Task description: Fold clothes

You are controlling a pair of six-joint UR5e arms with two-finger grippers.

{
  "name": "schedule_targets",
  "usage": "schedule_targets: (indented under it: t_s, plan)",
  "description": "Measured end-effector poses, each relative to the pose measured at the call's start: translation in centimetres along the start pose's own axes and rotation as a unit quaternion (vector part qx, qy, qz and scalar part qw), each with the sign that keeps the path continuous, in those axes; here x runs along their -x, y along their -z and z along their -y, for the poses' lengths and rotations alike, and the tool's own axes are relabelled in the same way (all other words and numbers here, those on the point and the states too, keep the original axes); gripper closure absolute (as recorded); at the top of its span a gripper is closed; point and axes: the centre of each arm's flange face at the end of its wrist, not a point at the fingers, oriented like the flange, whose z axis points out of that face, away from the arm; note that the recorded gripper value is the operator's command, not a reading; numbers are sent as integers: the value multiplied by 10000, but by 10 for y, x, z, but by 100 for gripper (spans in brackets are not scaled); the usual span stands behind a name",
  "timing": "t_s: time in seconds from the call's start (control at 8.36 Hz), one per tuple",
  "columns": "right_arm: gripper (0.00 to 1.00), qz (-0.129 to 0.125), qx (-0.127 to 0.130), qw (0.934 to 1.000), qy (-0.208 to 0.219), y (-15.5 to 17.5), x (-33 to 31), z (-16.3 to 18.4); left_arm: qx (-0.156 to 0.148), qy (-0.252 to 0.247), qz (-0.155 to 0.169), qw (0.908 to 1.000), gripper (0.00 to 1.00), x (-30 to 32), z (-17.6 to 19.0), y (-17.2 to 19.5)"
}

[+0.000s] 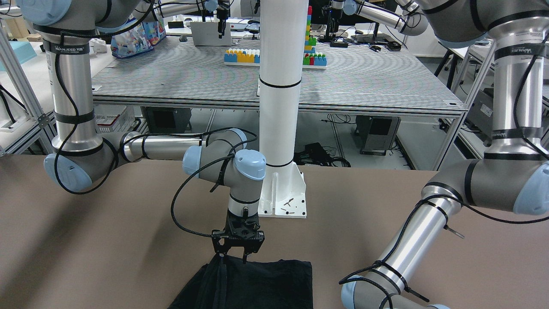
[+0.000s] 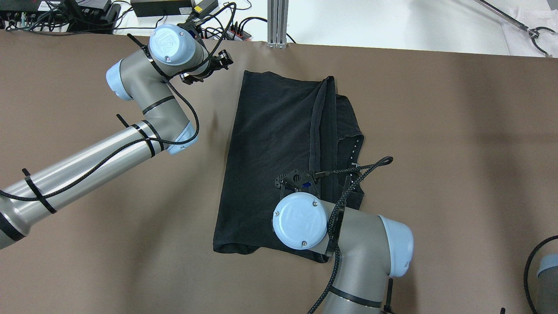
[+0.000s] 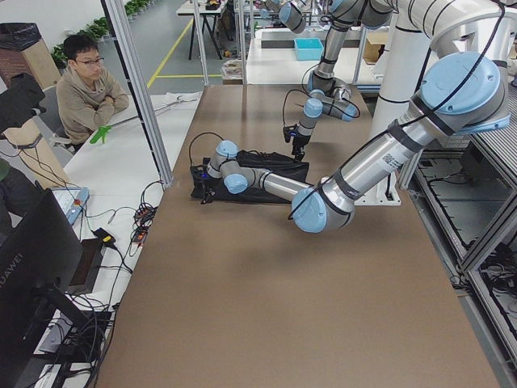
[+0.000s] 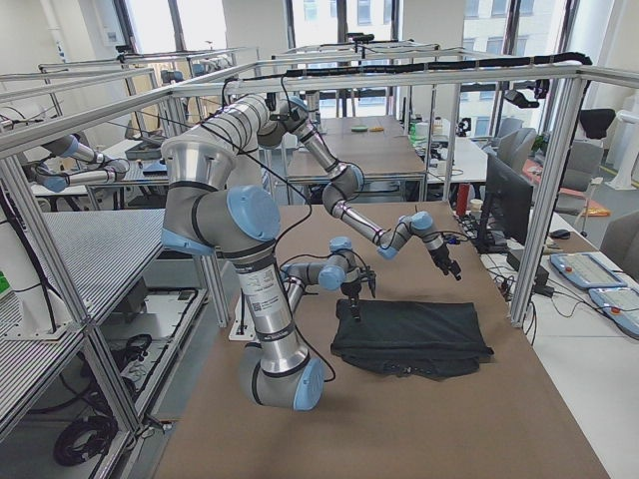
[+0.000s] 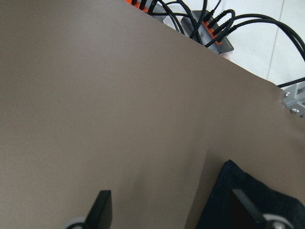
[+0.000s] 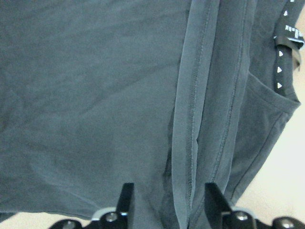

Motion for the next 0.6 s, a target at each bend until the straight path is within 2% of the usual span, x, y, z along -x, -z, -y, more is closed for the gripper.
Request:
schedule_targets:
  t_s: [0.12, 0.36, 0.6]
  plan:
    - [50, -238, 21, 9992, 335, -4, 2, -7, 4, 8, 0, 10000, 11, 1, -1, 0]
    - [50, -454, 86, 9954, 839, -13, 1, -16, 7, 41, -25, 10000, 11, -1, -3, 2]
    - [50, -588, 182, 9931, 998, -32, 5, -20, 0, 55, -27, 10000, 8, -1, -5, 2]
